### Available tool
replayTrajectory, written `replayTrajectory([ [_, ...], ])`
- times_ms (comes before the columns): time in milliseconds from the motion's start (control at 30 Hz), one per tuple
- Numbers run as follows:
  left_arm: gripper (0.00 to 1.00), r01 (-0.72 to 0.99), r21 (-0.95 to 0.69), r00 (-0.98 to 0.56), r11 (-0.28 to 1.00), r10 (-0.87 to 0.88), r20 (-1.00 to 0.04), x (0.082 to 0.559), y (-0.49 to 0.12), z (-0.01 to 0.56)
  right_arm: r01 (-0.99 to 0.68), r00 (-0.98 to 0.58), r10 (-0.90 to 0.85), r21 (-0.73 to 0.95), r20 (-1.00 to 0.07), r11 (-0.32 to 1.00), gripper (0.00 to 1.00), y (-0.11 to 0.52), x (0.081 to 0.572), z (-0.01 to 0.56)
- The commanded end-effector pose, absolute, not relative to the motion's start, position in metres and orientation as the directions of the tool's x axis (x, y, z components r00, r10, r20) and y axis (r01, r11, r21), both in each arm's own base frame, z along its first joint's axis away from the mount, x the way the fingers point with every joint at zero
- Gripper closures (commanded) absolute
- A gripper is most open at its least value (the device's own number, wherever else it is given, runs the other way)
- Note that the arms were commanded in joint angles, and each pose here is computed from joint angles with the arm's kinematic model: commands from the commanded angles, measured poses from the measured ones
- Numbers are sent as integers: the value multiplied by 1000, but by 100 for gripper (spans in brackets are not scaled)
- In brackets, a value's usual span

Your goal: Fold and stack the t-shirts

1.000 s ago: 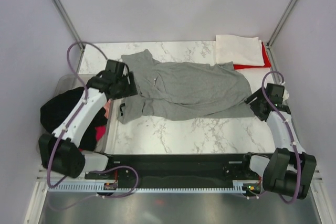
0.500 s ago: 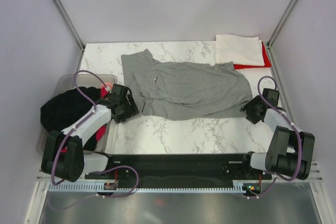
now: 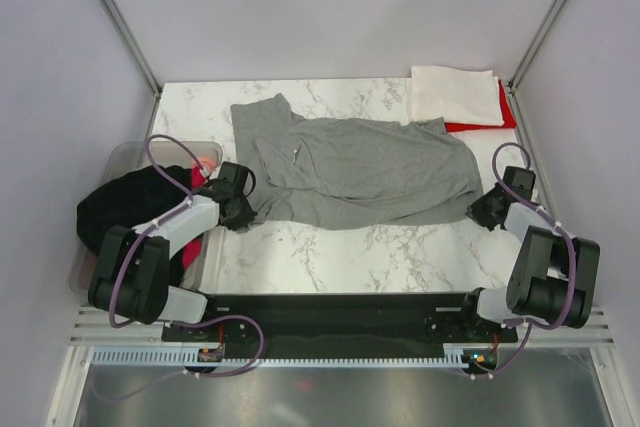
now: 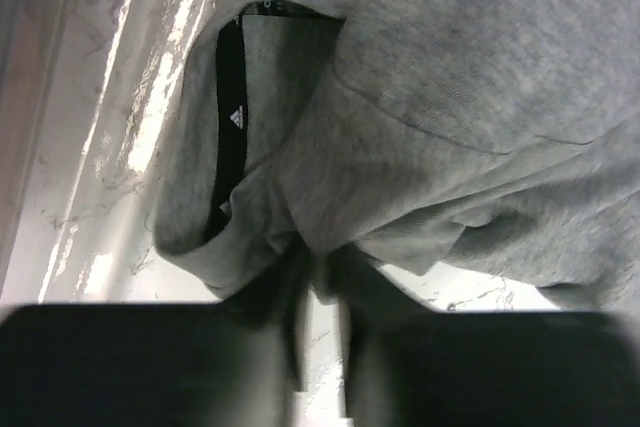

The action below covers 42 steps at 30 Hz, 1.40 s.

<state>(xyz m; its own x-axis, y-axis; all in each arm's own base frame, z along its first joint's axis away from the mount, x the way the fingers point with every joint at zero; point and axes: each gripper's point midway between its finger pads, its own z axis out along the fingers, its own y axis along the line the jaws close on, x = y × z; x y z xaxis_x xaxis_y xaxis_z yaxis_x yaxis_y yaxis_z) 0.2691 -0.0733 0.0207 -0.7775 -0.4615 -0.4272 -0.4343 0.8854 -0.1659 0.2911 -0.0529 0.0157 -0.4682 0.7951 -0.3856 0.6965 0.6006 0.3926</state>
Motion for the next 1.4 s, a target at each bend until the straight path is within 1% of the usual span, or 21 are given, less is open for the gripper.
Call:
replayTrajectory([
  [0,90,-426,-167,-748,889,-449,-489,287,-69,28,728,-441,794,349,-419,589,100,-78,289,19],
  [100,98,-393,-213,-740,895,-445,-504,294,-76,48,770,-390,819,339,-421,541,100,-103,279,24],
  [167,98,-371,-241,-730,897,-443,-520,295,-79,61,787,-363,829,336,-426,518,100,-114,274,30],
  [300,98,-345,-270,-737,899,-437,-516,286,-83,74,821,-289,859,352,-424,450,100,-131,261,38],
  [400,98,-329,-289,-735,899,-435,-519,280,-84,82,816,-295,853,351,-432,460,100,-130,256,43],
  [567,98,-360,-280,-707,890,-456,-541,267,-73,98,831,-302,843,310,-446,462,100,-130,243,43],
  [700,98,-386,-258,-668,886,-461,-584,264,-58,117,862,-250,860,303,-444,407,100,-145,234,46],
  [800,98,-384,-243,-660,891,-449,-602,265,-50,128,859,-247,870,318,-427,400,100,-145,237,47],
  [867,98,-371,-236,-672,898,-435,-599,266,-50,128,857,-254,873,321,-417,403,100,-142,236,44],
  [1000,98,-357,-262,-720,897,-443,-535,258,-62,110,862,-264,867,300,-424,409,100,-142,230,40],
  [1067,94,-362,-270,-729,892,-452,-514,255,-64,102,866,-266,863,286,-429,409,100,-142,226,38],
  [1100,88,-363,-273,-737,891,-453,-502,252,-65,95,868,-266,863,282,-429,408,100,-143,224,38],
  [1267,82,-377,-248,-740,892,-451,-499,246,-61,86,905,-190,888,277,-418,324,100,-156,208,35],
  [1333,71,-361,-258,-745,896,-444,-499,245,-63,89,903,-184,896,290,-405,316,84,-156,208,34],
  [1367,66,-354,-268,-745,896,-443,-499,244,-64,91,893,-191,900,310,-392,325,71,-153,211,35],
])
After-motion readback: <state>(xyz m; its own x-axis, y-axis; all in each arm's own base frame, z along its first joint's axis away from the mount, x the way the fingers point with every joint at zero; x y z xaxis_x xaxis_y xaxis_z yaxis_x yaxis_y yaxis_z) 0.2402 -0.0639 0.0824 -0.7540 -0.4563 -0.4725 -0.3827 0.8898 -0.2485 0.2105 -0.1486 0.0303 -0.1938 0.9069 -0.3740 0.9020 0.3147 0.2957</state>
